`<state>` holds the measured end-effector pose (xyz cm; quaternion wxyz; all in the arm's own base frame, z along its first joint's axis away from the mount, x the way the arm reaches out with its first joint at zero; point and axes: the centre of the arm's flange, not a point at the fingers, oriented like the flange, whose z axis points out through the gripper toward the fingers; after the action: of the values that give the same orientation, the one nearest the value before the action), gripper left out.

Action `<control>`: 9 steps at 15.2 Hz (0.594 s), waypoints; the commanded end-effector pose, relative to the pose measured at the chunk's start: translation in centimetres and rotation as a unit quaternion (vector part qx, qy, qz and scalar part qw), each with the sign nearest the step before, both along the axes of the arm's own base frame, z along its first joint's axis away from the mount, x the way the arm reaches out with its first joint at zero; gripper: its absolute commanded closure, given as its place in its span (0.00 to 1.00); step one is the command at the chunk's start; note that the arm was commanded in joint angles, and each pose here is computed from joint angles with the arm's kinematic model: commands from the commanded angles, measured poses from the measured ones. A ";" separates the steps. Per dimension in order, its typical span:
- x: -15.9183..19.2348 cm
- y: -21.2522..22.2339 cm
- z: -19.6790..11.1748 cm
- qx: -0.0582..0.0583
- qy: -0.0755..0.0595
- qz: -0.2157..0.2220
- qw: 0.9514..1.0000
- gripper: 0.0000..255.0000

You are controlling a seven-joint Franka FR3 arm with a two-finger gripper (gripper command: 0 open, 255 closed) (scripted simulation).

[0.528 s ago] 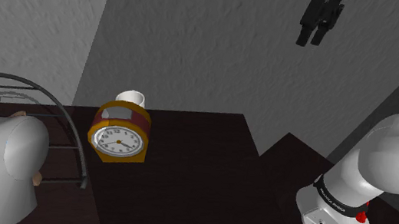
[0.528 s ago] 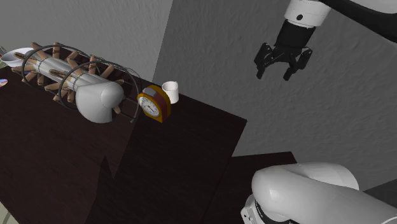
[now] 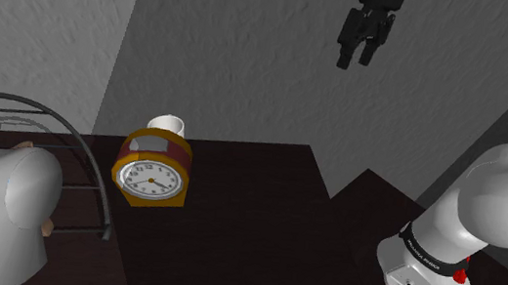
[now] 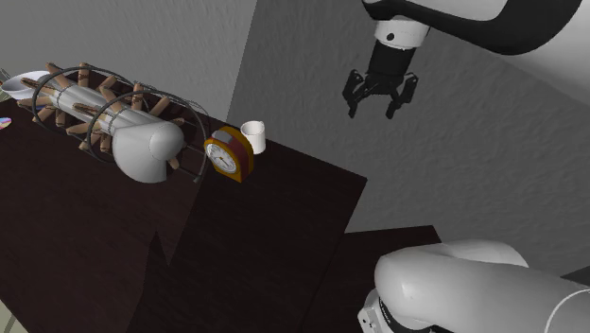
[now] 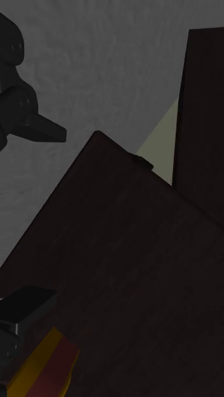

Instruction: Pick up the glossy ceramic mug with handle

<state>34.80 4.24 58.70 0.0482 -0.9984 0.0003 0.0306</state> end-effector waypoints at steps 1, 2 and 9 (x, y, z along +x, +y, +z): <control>1.6 2.2 -0.9 -0.004 0.000 0.004 1.000 0.00; 2.4 3.2 -1.4 -0.006 0.001 0.007 1.000 0.00; 7.7 10.4 -5.1 -0.022 0.004 0.022 1.000 0.00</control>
<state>41.90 13.61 54.47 0.0279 -0.9988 -0.0186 0.0352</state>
